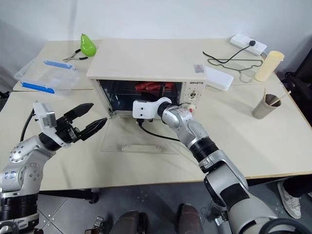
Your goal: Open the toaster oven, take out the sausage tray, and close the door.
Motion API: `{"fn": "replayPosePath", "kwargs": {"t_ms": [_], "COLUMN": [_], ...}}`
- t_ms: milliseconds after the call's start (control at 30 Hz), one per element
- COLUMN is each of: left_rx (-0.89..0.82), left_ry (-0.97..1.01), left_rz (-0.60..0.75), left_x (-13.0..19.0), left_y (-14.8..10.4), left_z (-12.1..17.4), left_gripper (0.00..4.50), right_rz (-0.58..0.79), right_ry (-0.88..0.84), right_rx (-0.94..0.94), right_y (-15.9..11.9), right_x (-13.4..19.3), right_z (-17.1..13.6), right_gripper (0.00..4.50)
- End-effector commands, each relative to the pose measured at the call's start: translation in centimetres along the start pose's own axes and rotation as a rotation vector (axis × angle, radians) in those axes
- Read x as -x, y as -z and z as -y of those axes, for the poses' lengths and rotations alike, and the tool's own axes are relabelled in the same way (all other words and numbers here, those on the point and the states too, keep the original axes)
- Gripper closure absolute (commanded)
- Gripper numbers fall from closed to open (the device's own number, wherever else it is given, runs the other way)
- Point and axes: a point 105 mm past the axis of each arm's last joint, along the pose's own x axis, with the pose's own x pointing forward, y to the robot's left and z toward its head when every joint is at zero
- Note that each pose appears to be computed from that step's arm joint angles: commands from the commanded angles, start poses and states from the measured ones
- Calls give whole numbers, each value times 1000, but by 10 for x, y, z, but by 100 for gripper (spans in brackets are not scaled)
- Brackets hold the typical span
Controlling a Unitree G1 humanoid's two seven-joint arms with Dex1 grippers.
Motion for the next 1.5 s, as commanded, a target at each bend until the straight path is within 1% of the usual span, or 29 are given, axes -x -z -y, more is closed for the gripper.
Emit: {"fn": "replayPosePath", "kwargs": {"t_ms": [33,267,433,633,800,967,1033,1100,1133,1300,1500], "left_rx": [-48,-76,-76,-70,-70,-63,-56,-52,-52,-25,-6], "left_ry": [25,45,88,95,73,50,42,42,35,50,79], "left_rz": [24,42,57,59,60,54,47,41,35,16,7], "left_x": [-7,-18,-32,-36,-34,-30,-27,-26,-25,-28,-35], "left_y": [-11,-21,-24,-23,-22,-19,-17,-16,-15,-10,-6], "left_z": [-4,-16,-16,-18,-22,-25,-26,-25,-26,-24,-22], "left_gripper": [0,0,0,0,0,0,0,0,0,0,0], "right_rz": [94,106,136,175,204,202,207,224,221,236,252], "right_ry": [60,39,2,-54,-88,-98,-96,-84,-92,-129,-121], "right_rx": [21,31,40,15,-15,-21,1,63,55,12,23], "right_y": [-23,-23,-28,-34,-36,-31,-30,-31,-29,-28,-28], "right_x": [2,8,13,24,43,62,71,79,83,102,118], "right_z": [25,21,13,3,-6,-11,-13,-13,-15,-24,-20], "right_gripper": [447,447,447,447,447,447,447,447,447,447,447]}}
